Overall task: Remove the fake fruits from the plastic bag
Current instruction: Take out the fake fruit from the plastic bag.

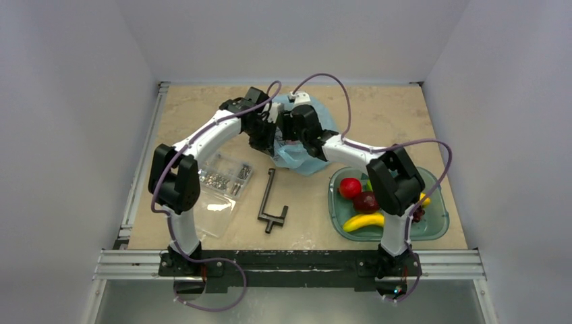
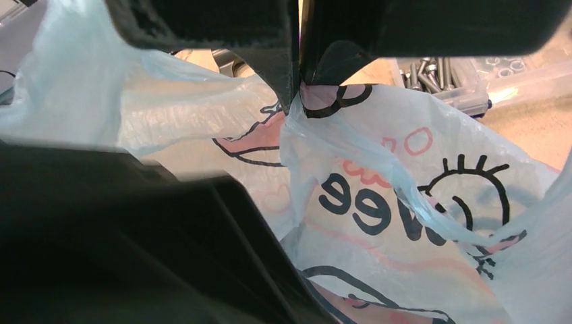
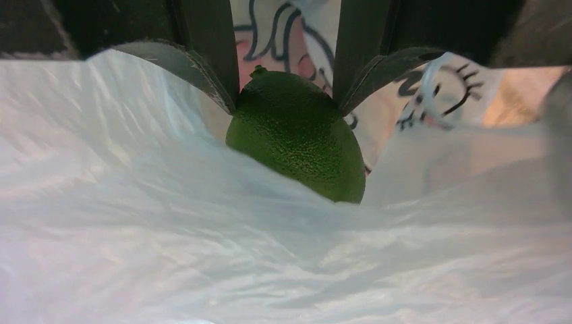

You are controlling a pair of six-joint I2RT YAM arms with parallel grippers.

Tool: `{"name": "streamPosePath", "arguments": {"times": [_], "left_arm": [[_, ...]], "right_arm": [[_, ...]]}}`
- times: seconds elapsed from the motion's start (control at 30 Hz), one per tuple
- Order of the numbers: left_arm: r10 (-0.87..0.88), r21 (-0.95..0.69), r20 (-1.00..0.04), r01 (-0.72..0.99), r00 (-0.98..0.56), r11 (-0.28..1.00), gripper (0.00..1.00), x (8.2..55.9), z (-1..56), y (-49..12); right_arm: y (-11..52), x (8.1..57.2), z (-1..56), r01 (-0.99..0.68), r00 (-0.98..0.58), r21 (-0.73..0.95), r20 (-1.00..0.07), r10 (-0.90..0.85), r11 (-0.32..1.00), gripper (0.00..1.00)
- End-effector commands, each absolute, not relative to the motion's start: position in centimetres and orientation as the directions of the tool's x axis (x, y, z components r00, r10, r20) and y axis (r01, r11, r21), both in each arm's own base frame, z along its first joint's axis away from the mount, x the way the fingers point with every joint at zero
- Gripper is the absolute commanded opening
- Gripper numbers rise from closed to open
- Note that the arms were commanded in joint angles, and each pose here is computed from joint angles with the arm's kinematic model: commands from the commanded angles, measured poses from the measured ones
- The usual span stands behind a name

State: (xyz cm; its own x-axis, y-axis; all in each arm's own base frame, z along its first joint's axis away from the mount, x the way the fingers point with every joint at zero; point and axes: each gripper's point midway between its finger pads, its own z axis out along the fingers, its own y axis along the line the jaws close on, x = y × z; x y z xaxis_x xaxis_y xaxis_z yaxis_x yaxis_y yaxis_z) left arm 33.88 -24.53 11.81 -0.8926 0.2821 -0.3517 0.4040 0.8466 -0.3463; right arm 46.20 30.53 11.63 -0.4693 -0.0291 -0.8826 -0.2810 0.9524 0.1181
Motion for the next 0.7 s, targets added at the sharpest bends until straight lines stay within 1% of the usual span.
{"name": "streamPosePath", "arguments": {"times": [0.0, 0.1, 0.27, 0.37, 0.53, 0.67], "left_arm": [[0.284, -0.352, -0.422, 0.445, -0.861, 0.824, 0.0, 34.3, 14.5, -25.1], [0.282, -0.35, -0.428, 0.445, -0.859, 0.824, 0.0, 34.4, 14.7, -25.0], [0.276, -0.36, -0.45, 0.455, -0.849, 0.814, 0.0, 34.4, 15.3, -25.3], [0.268, -0.357, -0.47, 0.459, -0.841, 0.813, 0.0, 34.5, 16.0, -25.0], [0.284, -0.288, -0.536, 0.489, -0.795, 0.824, 0.0, 35.1, 17.6, -24.0], [0.279, -0.232, -0.604, 0.499, -0.746, 0.835, 0.0, 35.5, 19.1, -23.1]], "right_arm": [[30.7, 44.3, 16.5, -0.322, -0.424, 0.213, -0.904, 0.061, 0.922, 0.08], [29.9, 42.6, 17.9, -0.334, -0.422, 0.237, -0.903, 0.08, 0.912, 0.06], [28.7, 40.3, 19.6, -0.345, -0.427, 0.271, -0.898, 0.107, 0.899, 0.0], [28.0, 39.0, 21.0, -0.349, -0.423, 0.291, -0.897, 0.127, 0.891, 0.0], [26.8, 37.0, 24.3, -0.375, -0.386, 0.303, -0.91, 0.15, 0.876, 0.0], [25.2, 35.9, 27.7, -0.371, -0.342, 0.279, -0.928, 0.149, 0.886, 0.0]]}}
